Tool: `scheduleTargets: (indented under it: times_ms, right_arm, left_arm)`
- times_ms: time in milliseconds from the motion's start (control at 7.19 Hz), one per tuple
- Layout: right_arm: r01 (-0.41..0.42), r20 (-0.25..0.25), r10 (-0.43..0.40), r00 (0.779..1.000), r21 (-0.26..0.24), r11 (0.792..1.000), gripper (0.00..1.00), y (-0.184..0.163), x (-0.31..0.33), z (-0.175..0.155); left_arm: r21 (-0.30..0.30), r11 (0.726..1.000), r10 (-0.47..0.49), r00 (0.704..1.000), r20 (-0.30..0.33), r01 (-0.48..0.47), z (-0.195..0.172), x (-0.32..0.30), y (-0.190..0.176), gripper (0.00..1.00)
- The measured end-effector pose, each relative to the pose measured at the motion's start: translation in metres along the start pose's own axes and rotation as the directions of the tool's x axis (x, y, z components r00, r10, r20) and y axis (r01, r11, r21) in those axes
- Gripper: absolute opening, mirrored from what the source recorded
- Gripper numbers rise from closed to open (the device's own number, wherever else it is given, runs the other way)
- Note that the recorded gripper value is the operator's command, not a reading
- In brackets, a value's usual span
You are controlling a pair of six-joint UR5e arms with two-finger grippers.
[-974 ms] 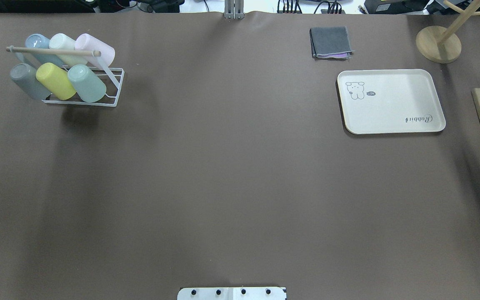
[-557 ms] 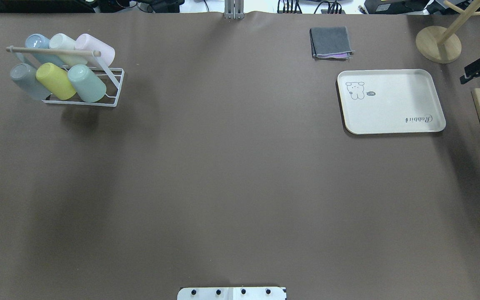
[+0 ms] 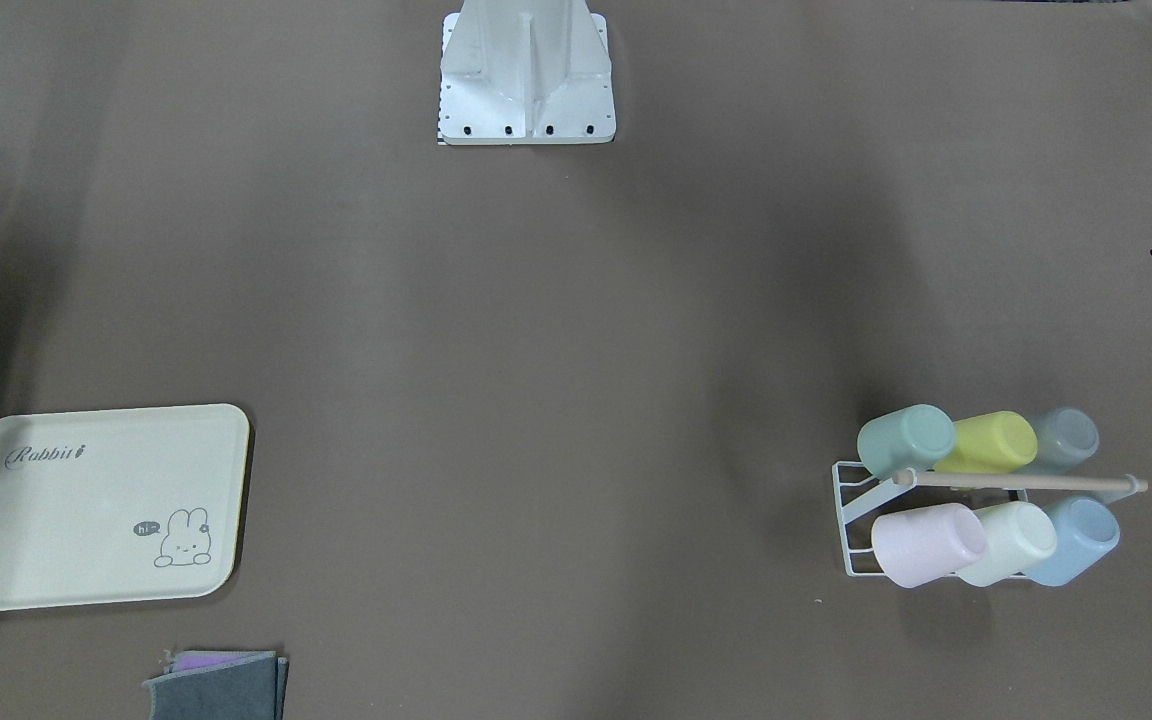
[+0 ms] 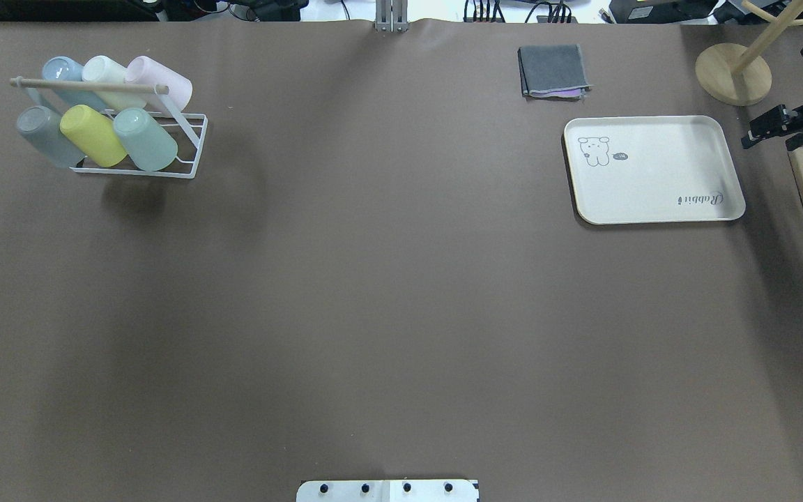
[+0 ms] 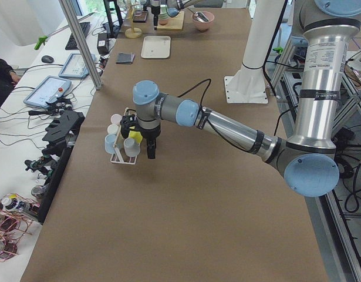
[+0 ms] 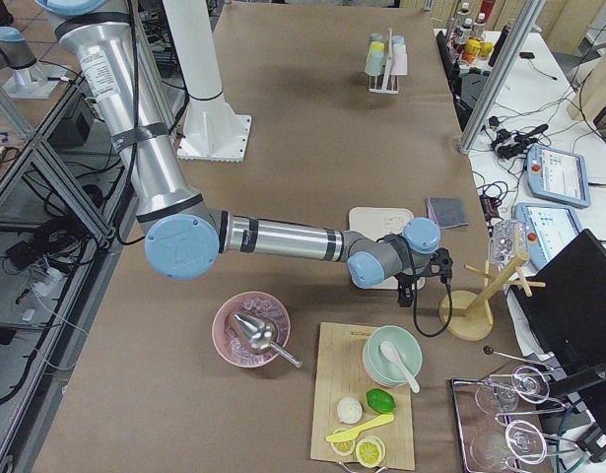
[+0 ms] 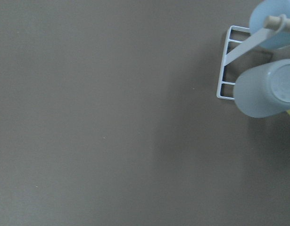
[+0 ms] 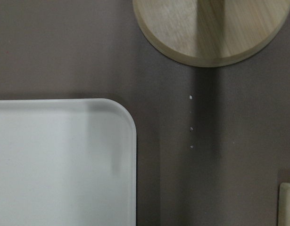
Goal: Pick up and place green cup on tray
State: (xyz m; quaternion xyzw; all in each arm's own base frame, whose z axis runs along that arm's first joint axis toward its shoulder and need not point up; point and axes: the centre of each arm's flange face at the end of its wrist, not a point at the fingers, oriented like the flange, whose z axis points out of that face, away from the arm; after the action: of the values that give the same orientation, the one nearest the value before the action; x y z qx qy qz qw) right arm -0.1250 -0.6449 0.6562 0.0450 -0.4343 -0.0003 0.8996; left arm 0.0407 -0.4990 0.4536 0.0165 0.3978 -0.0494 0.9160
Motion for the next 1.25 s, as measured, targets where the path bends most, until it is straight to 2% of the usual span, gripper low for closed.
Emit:
scheduleTargets:
  times_ms: [139, 557, 835, 974, 1113, 1253]
  right_arm:
    - [0.009, 0.007, -0.009, 1.000, -0.006, 1.000, 0.97, 0.003, 0.002, 0.007]
    - [0.041, 0.013, -0.041, 0.999, -0.028, 0.999, 0.94, 0.008, -0.013, 0.028]
    - [0.051, 0.010, -0.051, 0.999, -0.039, 0.998, 0.82, 0.011, -0.021, 0.037]
    - [0.056, 0.009, -0.056, 0.998, -0.043, 0.997, 0.72, 0.012, -0.024, 0.040]
    - [0.062, 0.005, -0.062, 0.998, -0.046, 0.997, 0.54, 0.013, -0.026, 0.044]
    - [0.067, 0.001, -0.067, 0.998, -0.047, 0.997, 0.38, 0.014, -0.027, 0.046]
  left_arm:
    - [0.007, 0.999, 0.038, 0.999, -0.006, -0.038, -0.003, 0.036, 0.012, 0.98]
    - [0.054, 0.984, 0.168, 0.985, 0.025, -0.169, 0.000, 0.139, 0.052, 0.98]
    - [0.067, 0.969, 0.240, 0.971, 0.003, -0.240, 0.005, 0.192, 0.049, 0.98]
    - [0.066, 0.956, 0.286, 0.958, -0.018, -0.284, 0.008, 0.219, 0.054, 0.98]
    - [0.071, 0.938, 0.341, 0.939, -0.035, -0.338, 0.010, 0.245, 0.063, 0.98]
    - [0.093, 0.895, 0.440, 0.898, -0.026, -0.436, 0.016, 0.270, 0.077, 0.98]
